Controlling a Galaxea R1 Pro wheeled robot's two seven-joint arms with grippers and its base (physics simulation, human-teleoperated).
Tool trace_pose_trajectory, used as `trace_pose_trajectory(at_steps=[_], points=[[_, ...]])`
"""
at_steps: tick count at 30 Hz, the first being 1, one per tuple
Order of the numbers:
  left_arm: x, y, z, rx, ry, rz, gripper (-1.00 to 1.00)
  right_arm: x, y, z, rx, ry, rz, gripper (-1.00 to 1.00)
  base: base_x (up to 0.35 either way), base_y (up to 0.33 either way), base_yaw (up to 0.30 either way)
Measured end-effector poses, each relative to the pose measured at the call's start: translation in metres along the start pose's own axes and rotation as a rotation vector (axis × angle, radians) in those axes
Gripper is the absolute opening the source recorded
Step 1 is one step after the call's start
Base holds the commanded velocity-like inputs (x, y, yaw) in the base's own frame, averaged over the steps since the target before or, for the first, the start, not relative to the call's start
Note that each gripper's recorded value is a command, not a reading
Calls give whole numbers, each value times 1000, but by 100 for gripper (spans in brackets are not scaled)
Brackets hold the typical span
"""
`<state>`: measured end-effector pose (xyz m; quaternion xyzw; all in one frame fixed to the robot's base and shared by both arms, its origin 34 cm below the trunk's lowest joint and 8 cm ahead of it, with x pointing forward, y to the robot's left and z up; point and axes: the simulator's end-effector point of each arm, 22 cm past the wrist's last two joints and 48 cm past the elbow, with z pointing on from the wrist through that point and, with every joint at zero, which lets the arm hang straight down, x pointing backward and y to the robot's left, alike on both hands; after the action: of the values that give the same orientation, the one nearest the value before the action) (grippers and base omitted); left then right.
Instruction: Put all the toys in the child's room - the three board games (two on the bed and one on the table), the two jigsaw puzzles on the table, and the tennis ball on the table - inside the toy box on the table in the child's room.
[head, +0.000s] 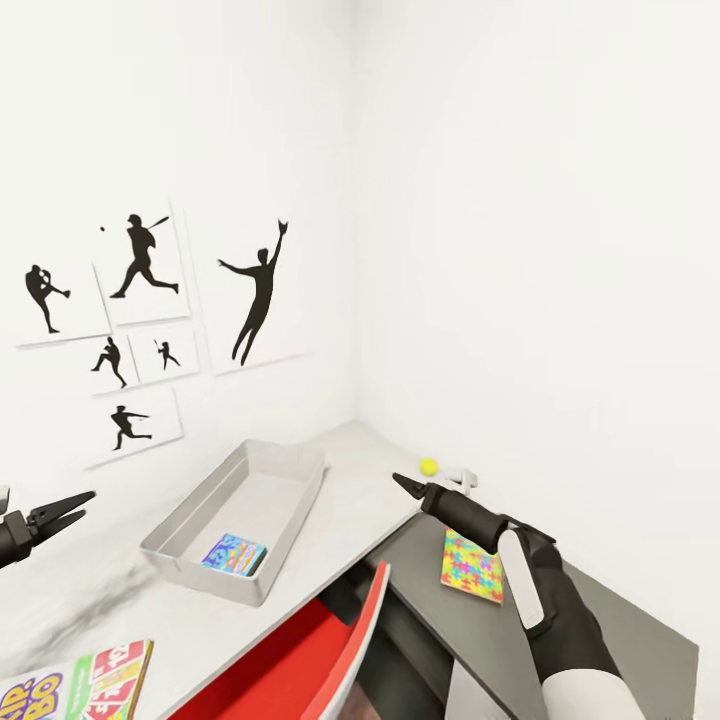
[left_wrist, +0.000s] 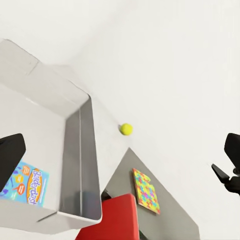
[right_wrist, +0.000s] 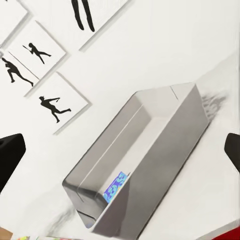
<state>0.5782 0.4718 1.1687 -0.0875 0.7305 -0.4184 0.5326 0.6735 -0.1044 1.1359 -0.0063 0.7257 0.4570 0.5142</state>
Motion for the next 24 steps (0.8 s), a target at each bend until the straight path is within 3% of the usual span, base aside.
trace_pose_trajectory(at_steps=[18,24], points=[[-14,-7,-12,-5,-4,-27,100,-25,4,-19,-50,-76,31,100,0,0,-190],[-7,-14,-2,5,41,-13,100,-39,3,-31,-77,-122,52,100,0,0,-159]])
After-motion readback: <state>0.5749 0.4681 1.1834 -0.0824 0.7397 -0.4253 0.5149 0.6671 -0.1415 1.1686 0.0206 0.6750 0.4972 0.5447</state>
